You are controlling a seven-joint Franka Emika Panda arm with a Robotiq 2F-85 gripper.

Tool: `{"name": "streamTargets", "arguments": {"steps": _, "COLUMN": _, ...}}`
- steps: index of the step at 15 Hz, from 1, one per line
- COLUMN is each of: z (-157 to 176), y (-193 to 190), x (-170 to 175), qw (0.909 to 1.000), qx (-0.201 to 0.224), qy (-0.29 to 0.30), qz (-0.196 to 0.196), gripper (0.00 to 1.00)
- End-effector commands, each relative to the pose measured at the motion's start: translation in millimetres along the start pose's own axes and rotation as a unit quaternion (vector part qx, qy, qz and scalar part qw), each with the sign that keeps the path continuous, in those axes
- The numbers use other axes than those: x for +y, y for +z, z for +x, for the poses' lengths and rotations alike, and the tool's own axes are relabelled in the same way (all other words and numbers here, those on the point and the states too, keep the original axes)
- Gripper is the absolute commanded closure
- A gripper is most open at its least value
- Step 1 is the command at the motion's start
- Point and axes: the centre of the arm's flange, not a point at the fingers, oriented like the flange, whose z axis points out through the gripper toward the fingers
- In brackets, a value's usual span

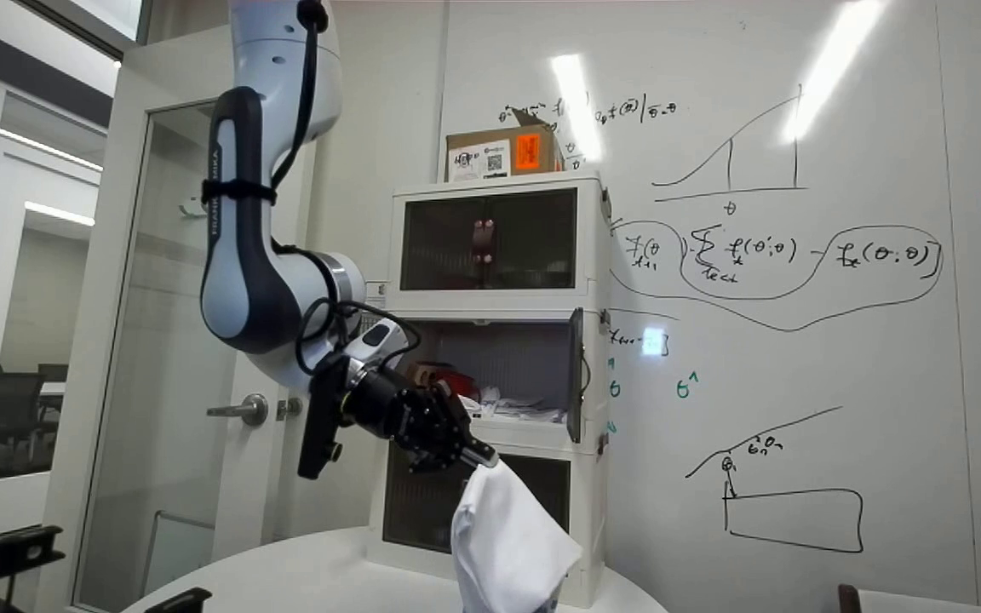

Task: Pick up one tea towel from the middle cabinet and put it on the table

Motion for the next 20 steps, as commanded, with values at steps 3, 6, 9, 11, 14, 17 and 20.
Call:
{"name": "streamTargets", "arguments": {"steps": 3, "z": 15, "y": 2, "x": -44, "qw": 0.9999, "qx": 0.007, "qy": -0.009, "qz": -0.009, "gripper": 0.99}}
{"name": "streamTargets", "arguments": {"steps": 6, "z": 28, "y": -16, "x": -79, "qw": 0.9989, "qx": 0.034, "qy": -0.021, "qz": 0.025, "gripper": 0.99}}
{"name": "streamTargets", "arguments": {"steps": 9, "z": 39, "y": -37, "x": -133, "qw": 0.9943, "qx": 0.075, "qy": -0.054, "qz": 0.054, "gripper": 0.99}}
{"name": "streamTargets", "arguments": {"steps": 11, "z": 46, "y": -47, "x": -166, "qw": 0.9912, "qx": 0.09, "qy": -0.07, "qz": 0.067, "gripper": 0.99}}
{"name": "streamTargets", "arguments": {"steps": 14, "z": 60, "y": -58, "x": -197, "qw": 0.99, "qx": 0.077, "qy": -0.067, "qz": 0.098, "gripper": 0.99}}
{"name": "streamTargets", "arguments": {"steps": 17, "z": 76, "y": -66, "x": -208, "qw": 0.9876, "qx": 0.062, "qy": -0.051, "qz": 0.135, "gripper": 0.65}}
{"name": "streamTargets", "arguments": {"steps": 20, "z": 95, "y": -75, "x": -197, "qw": 0.9842, "qx": 0.051, "qy": -0.023, "qz": 0.168, "gripper": 0.41}}
